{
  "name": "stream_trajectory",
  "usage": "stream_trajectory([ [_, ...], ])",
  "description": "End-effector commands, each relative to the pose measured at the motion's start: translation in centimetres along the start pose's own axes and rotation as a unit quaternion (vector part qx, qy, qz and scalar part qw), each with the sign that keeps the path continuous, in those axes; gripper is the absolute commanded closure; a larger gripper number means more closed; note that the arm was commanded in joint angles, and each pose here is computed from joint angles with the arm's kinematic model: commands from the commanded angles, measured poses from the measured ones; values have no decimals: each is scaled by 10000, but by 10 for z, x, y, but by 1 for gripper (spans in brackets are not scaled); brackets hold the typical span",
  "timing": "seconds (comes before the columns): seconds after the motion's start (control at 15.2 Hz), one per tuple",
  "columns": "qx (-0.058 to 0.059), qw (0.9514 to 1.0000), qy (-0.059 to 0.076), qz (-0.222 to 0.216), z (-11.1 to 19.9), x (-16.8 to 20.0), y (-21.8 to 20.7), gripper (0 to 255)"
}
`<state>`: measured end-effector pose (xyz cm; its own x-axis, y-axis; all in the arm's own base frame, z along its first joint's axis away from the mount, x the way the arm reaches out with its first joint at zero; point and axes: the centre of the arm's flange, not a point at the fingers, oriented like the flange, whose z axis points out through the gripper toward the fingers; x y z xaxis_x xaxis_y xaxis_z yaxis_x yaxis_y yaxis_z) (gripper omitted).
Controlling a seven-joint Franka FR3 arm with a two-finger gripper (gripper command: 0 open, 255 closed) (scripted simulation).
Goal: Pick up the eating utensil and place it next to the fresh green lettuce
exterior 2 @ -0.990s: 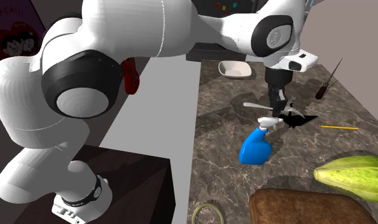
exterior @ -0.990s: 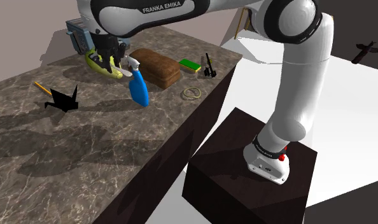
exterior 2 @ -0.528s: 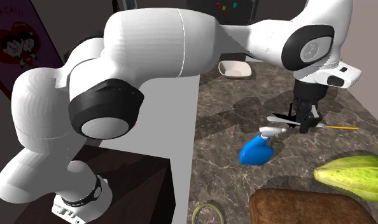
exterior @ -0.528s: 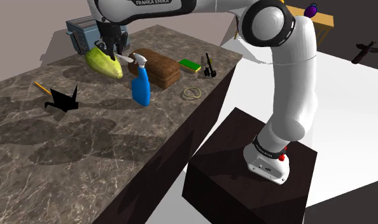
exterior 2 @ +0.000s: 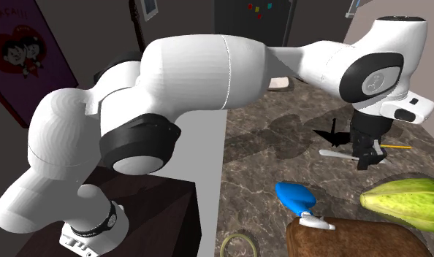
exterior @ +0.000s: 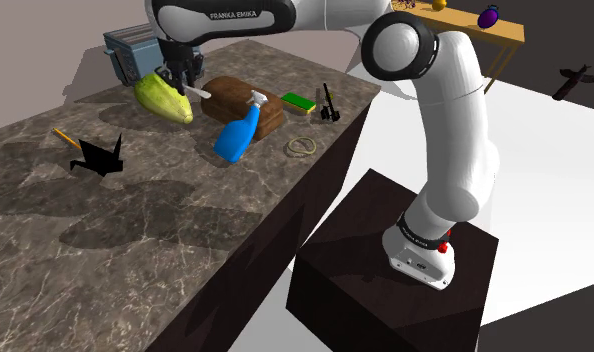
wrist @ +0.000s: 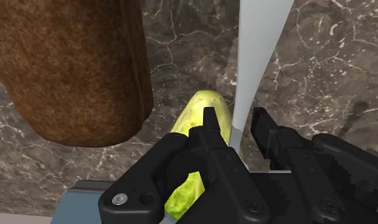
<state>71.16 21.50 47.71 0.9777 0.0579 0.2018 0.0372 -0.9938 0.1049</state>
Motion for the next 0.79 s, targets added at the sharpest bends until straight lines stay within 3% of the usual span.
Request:
stream_trajectory([
  [0.0, 2, 10000, 4, 0, 10, -3, -1, 255],
  [0.73, 2, 10000, 4, 0, 67, -14, -7, 255],
])
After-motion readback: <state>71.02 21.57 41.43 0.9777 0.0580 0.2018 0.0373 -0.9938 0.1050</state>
